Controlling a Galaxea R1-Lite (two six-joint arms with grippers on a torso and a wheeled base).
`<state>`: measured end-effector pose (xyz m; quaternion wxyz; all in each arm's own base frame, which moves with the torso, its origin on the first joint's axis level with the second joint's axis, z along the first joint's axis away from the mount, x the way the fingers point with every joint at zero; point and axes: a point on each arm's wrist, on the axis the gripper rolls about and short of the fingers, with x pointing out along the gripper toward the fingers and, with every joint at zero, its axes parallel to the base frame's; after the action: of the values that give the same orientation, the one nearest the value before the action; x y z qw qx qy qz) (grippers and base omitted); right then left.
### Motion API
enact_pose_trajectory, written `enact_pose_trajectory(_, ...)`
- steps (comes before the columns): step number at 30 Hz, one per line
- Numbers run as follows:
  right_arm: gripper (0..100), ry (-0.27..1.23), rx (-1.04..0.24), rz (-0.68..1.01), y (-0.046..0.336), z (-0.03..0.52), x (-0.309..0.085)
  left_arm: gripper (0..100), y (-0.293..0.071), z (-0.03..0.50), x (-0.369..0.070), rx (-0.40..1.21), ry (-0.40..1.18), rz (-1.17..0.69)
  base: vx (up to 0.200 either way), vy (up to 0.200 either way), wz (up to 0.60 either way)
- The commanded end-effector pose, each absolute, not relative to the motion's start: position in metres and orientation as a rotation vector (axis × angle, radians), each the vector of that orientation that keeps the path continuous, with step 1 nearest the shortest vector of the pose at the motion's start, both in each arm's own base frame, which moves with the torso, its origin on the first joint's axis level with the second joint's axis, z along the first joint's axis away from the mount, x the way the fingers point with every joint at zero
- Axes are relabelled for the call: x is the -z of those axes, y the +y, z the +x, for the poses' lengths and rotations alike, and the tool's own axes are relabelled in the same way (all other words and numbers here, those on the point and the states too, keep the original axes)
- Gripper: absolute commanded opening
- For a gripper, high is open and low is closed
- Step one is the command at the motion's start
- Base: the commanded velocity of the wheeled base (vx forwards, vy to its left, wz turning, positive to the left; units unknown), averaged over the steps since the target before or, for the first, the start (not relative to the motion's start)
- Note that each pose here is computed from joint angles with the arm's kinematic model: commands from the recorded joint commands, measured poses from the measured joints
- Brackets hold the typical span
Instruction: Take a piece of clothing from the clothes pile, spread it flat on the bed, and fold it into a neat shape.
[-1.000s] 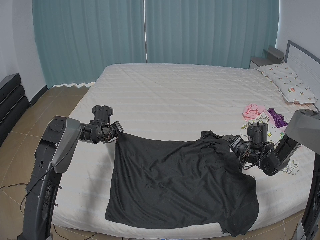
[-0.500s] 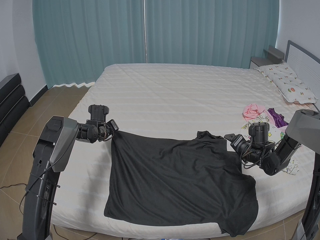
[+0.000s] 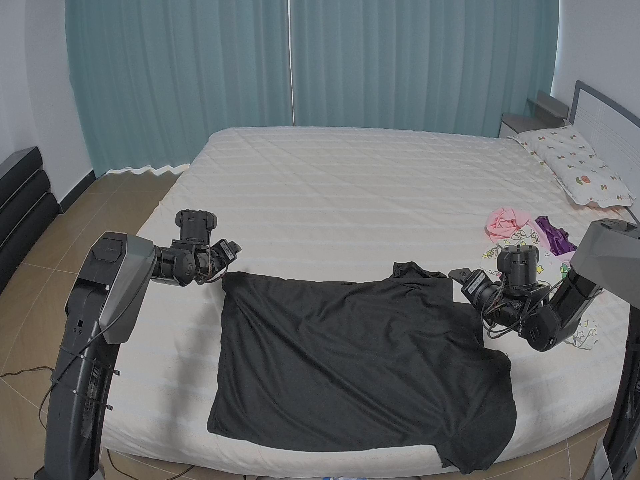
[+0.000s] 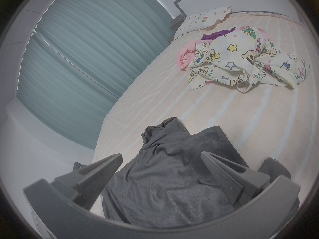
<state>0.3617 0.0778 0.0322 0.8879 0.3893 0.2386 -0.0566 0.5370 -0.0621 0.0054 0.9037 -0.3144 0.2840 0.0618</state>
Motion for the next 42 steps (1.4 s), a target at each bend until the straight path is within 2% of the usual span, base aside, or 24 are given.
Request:
enact_pose_trajectory(1,100,0.496,0.116,0.803,0.077,0.362,-0.033,100,-0.055,0.530,-0.032,-0.131,0.589,-0.747,0.000,0.000,0.00)
enact_pose_trajectory(8,100,0.502,0.124,0.746,0.062,0.374,-0.027,100,-0.044,0.476,-0.055,-0.024,0.740,-0.809,0.000,0.000,0.00)
enact_pose_trajectory(13,100,0.550,0.139,0.678,0.052,0.389,-0.016,100,-0.041,0.428,-0.047,-0.022,0.777,-0.814,0.000,0.000,0.00)
enact_pose_trajectory(20,100,0.597,0.090,0.584,0.023,0.416,0.007,100,-0.040,0.379,-0.026,-0.038,0.854,-0.827,0.000,0.000,0.00)
enact_pose_trajectory(27,100,0.667,0.104,0.570,0.026,0.426,0.022,100,-0.039,0.368,-0.015,-0.016,0.847,-0.876,0.000,0.000,0.00)
enact_pose_trajectory(42,100,0.671,0.132,0.599,0.015,0.437,0.047,100,-0.033,0.351,-0.006,-0.043,0.890,-0.873,0.000,0.000,0.00)
